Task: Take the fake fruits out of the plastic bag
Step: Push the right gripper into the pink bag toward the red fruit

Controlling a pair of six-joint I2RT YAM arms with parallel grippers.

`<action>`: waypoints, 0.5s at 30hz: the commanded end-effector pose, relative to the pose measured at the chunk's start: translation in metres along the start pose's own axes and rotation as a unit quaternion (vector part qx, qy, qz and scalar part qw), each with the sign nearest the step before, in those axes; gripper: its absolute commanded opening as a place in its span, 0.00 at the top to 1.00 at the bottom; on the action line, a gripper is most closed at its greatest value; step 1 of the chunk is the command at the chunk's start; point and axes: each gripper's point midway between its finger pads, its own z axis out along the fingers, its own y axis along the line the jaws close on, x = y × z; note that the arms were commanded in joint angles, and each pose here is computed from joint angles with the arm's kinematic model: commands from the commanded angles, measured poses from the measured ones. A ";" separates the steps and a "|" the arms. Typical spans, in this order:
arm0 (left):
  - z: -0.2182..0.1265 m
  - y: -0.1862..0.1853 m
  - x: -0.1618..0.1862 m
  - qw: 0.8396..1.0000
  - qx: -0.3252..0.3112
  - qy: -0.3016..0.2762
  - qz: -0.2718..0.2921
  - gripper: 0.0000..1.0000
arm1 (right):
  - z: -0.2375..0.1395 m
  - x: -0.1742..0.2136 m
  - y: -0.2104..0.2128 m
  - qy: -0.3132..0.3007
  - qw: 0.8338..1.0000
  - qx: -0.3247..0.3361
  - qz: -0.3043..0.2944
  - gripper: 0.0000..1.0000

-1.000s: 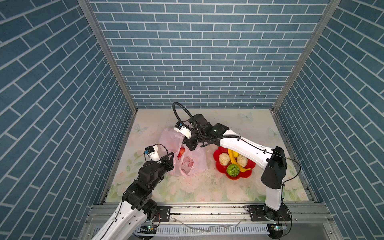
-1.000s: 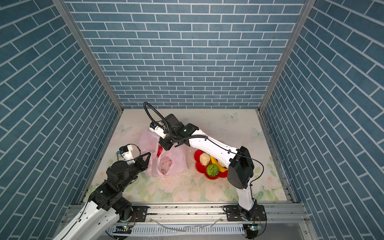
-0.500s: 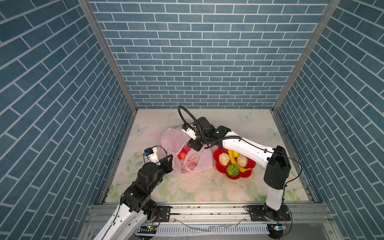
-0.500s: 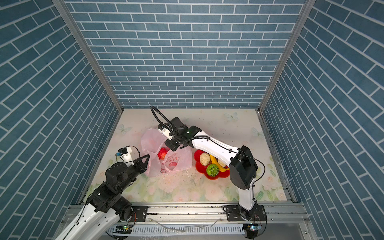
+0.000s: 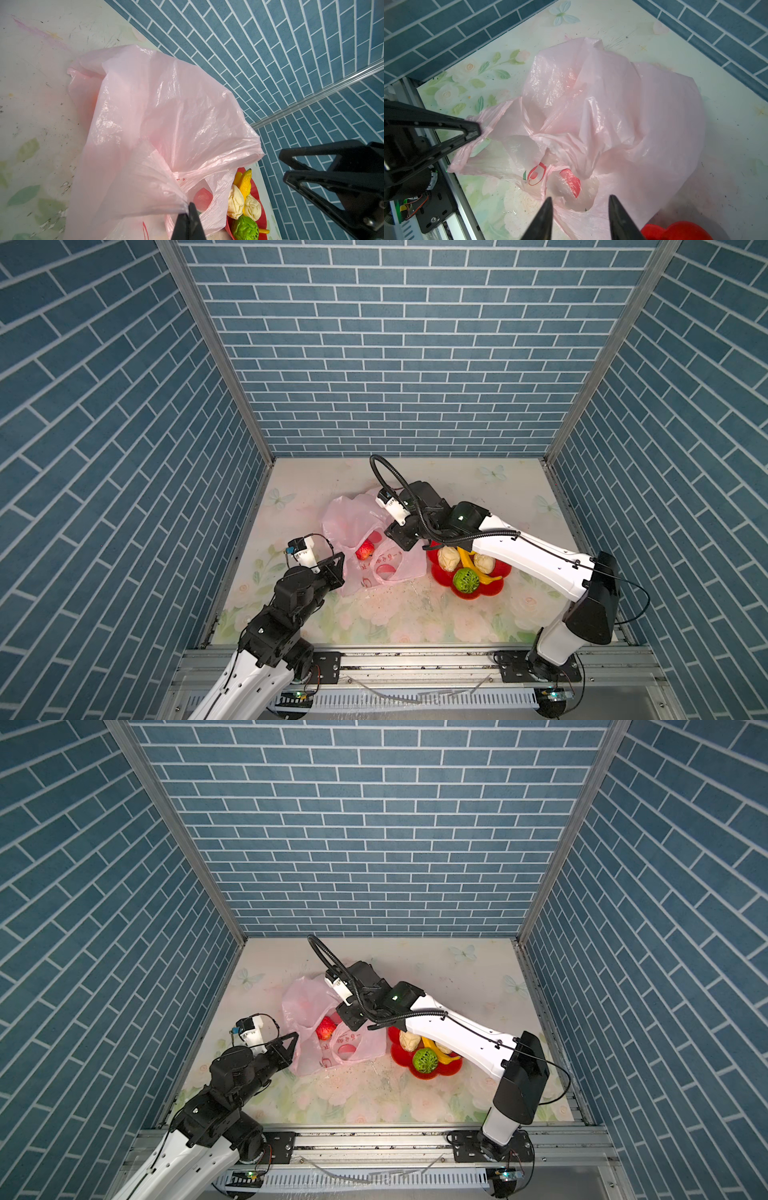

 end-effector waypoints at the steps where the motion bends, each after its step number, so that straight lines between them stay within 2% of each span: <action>1: -0.006 -0.009 -0.010 1.000 0.005 -0.009 0.006 1.00 | 0.012 -0.002 0.015 -0.021 0.998 -0.021 0.053 0.65; 7: -0.009 -0.012 -0.017 1.000 0.003 -0.019 0.003 1.00 | 0.060 -0.001 0.048 -0.024 0.990 -0.091 0.102 0.72; 15: -0.012 -0.013 -0.019 1.000 -0.002 -0.018 0.006 1.00 | 0.114 0.004 0.046 0.002 0.991 -0.080 0.105 0.73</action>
